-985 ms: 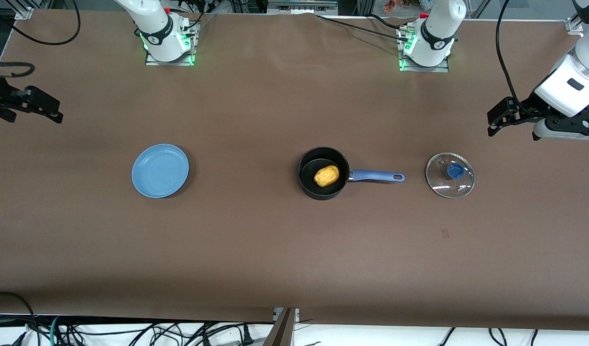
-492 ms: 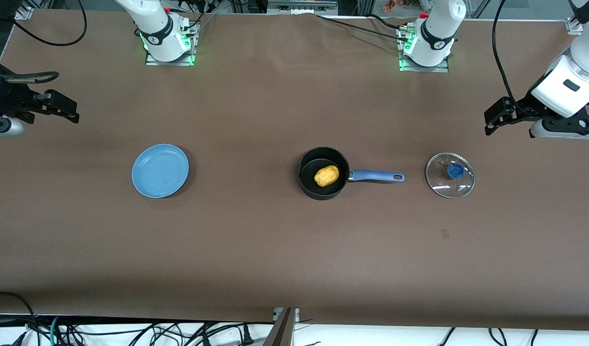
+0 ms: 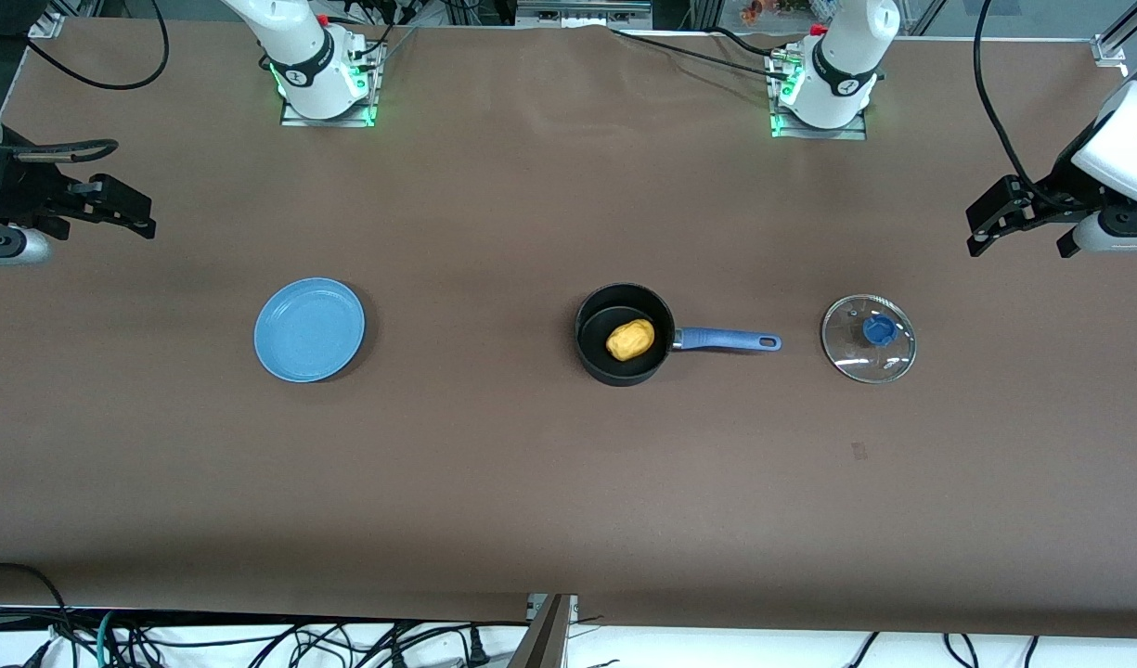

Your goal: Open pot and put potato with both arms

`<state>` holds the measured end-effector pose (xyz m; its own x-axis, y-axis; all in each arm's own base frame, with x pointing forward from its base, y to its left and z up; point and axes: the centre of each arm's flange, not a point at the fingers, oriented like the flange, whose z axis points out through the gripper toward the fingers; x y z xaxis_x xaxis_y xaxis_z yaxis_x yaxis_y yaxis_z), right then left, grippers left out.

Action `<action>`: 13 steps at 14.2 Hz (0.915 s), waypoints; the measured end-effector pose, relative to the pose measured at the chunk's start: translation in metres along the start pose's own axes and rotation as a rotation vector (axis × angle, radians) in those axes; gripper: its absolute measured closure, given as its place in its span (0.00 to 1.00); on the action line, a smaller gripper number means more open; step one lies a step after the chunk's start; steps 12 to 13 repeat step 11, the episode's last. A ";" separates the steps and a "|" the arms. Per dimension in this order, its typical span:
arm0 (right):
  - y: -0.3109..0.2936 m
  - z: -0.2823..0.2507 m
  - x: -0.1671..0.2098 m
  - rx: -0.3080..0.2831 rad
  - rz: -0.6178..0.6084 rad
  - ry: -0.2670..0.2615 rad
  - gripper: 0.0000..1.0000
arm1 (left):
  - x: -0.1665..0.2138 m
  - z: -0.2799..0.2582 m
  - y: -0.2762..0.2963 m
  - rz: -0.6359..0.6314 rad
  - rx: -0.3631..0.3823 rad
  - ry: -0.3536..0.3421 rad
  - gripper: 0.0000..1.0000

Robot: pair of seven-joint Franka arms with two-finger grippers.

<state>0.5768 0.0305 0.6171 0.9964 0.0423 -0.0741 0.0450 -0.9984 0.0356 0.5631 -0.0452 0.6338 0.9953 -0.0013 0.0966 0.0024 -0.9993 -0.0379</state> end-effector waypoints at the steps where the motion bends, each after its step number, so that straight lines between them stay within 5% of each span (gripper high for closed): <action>1: 0.000 0.000 0.000 0.000 0.000 0.000 0.00 | 0.000 0.002 0.002 0.003 0.000 -0.008 0.00; 13: 0.000 0.000 0.000 0.000 0.000 0.000 0.00 | 0.003 0.012 0.007 0.003 0.000 -0.032 0.00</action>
